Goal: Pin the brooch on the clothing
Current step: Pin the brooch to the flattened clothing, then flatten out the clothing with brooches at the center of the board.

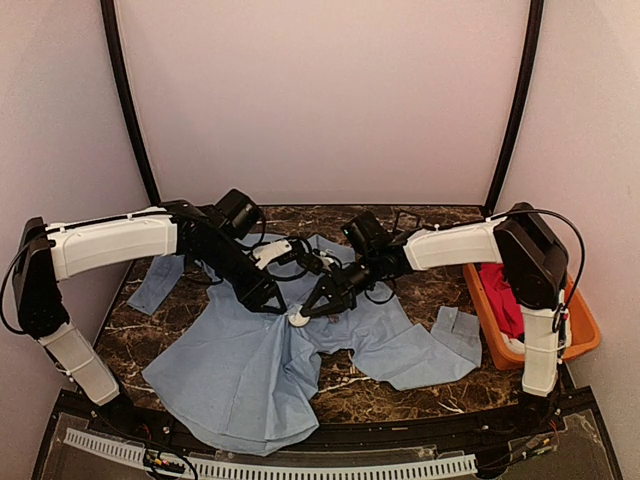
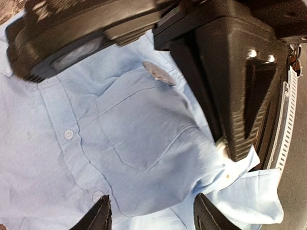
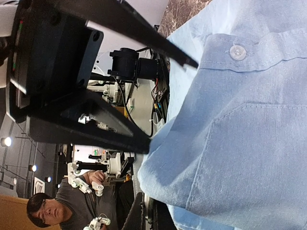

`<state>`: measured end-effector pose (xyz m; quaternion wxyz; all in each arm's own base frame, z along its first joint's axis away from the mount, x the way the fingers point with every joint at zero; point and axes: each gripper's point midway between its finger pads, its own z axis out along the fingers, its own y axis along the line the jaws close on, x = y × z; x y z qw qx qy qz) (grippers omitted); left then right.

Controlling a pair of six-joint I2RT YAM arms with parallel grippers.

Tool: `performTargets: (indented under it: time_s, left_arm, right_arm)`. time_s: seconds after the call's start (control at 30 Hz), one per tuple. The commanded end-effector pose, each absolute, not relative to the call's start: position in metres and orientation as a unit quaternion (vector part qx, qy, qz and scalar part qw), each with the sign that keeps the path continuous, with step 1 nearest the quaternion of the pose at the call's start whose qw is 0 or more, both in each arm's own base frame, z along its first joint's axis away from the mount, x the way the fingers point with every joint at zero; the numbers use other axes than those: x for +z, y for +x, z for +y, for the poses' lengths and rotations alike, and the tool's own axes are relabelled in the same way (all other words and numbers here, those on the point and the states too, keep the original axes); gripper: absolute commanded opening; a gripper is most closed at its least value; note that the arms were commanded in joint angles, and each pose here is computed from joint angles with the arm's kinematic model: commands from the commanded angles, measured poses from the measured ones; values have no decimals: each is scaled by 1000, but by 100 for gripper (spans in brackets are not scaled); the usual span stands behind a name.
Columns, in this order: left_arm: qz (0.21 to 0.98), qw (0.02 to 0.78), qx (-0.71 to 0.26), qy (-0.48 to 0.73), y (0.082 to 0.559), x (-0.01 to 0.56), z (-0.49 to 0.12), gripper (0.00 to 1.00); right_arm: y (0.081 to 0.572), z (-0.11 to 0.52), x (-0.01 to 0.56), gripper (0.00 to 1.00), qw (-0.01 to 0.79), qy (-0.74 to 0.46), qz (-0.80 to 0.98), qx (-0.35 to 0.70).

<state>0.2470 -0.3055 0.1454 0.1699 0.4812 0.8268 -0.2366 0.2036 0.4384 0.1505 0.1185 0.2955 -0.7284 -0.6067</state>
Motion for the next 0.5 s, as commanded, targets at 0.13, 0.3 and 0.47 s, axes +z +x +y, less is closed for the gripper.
performTargets:
  time_s: [0.13,0.3,0.47]
  left_arm:
    - [869,195,-148,430,270,136,-266,62]
    - [906,170,-77,379,289,104,-237,62]
    - [918,150,-25,366,306,81,-226,62]
  right_arm:
    - [203,429,155,0,92,325,-749,-570]
    - [200,423,156,0,87,334,-757,-555]
    - [194,413,156,0,89,339,-765,-540]
